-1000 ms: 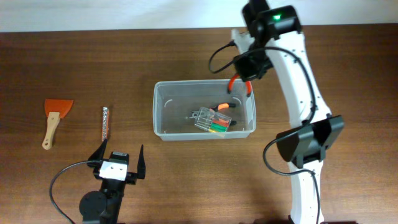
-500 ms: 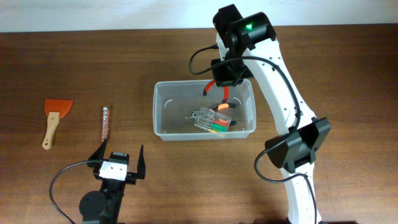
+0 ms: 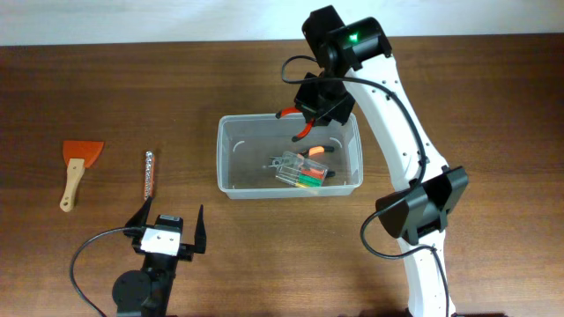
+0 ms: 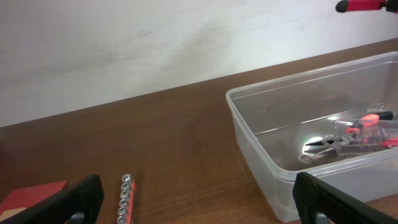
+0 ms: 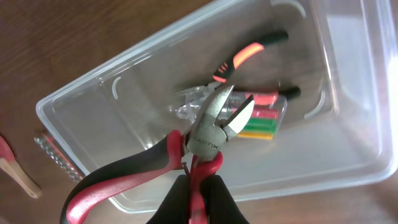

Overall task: Pack container
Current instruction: 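Lower the cutters into the container and open the right gripper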

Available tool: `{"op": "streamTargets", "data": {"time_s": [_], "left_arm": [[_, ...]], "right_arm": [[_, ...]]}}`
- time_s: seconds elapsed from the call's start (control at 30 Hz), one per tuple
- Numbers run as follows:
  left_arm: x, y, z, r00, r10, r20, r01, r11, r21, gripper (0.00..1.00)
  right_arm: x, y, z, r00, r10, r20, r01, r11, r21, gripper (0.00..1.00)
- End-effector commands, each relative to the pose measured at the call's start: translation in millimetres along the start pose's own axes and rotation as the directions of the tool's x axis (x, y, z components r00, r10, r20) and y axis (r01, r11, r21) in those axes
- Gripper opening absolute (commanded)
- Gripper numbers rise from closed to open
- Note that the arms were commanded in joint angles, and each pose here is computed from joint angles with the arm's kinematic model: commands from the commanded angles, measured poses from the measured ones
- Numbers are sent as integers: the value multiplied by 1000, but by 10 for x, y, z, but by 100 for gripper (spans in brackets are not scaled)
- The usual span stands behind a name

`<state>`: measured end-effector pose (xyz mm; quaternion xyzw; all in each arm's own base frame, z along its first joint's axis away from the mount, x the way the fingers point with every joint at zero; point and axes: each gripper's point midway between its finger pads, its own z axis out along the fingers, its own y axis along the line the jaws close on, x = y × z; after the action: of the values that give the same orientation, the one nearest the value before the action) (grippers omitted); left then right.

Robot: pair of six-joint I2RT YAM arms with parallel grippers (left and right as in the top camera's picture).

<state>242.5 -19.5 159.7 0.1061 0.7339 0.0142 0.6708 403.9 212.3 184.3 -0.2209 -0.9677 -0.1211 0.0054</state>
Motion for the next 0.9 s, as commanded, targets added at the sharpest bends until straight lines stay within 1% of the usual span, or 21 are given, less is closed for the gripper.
{"op": "streamTargets", "data": {"time_s": [0.0, 0.1, 0.17, 0.27, 0.47, 0.5, 0.53, 0.6, 0.63, 0.7, 0.87], "left_arm": [[14, 23, 0, 1000, -9, 1, 9, 1000, -13, 99], [14, 23, 0, 1000, -9, 1, 9, 1000, -13, 99], [14, 23, 0, 1000, -9, 1, 9, 1000, -13, 99], [14, 23, 0, 1000, -9, 1, 9, 1000, -13, 99], [14, 23, 0, 1000, -9, 1, 9, 1000, -13, 99], [14, 23, 0, 1000, -9, 1, 9, 1000, -13, 99], [14, 23, 0, 1000, -9, 1, 9, 1000, -13, 99], [14, 23, 0, 1000, -9, 1, 9, 1000, -13, 99], [14, 23, 0, 1000, -9, 1, 9, 1000, -13, 99], [14, 23, 0, 1000, -9, 1, 9, 1000, -13, 99], [14, 23, 0, 1000, -9, 1, 9, 1000, -13, 99]], "right_arm": [[115, 1, 68, 995, 100, -12, -100, 995, 30, 9], [72, -138, 240, 990, 140, 15, -141, 984, 108, 9], [24, -214, 364, 989, 142, 33, -145, 979, 145, 8], [1, -297, 567, 988, 154, 30, -157, 971, 179, 5], [14, -456, 877, 982, 186, 21, -186, 954, 234, 6], [19, -472, 908, 982, 187, 19, -186, 953, 239, 6], [18, -480, 937, 982, 187, 18, -186, 953, 240, 10], [10, -486, 987, 982, 187, 19, -186, 953, 239, 12], [9, -487, 991, 982, 187, 19, -186, 953, 239, 17], [-1, -477, 994, 982, 185, 22, -185, 955, 234, 20], [-7, -469, 996, 983, 184, 23, -185, 955, 230, 22]]}}
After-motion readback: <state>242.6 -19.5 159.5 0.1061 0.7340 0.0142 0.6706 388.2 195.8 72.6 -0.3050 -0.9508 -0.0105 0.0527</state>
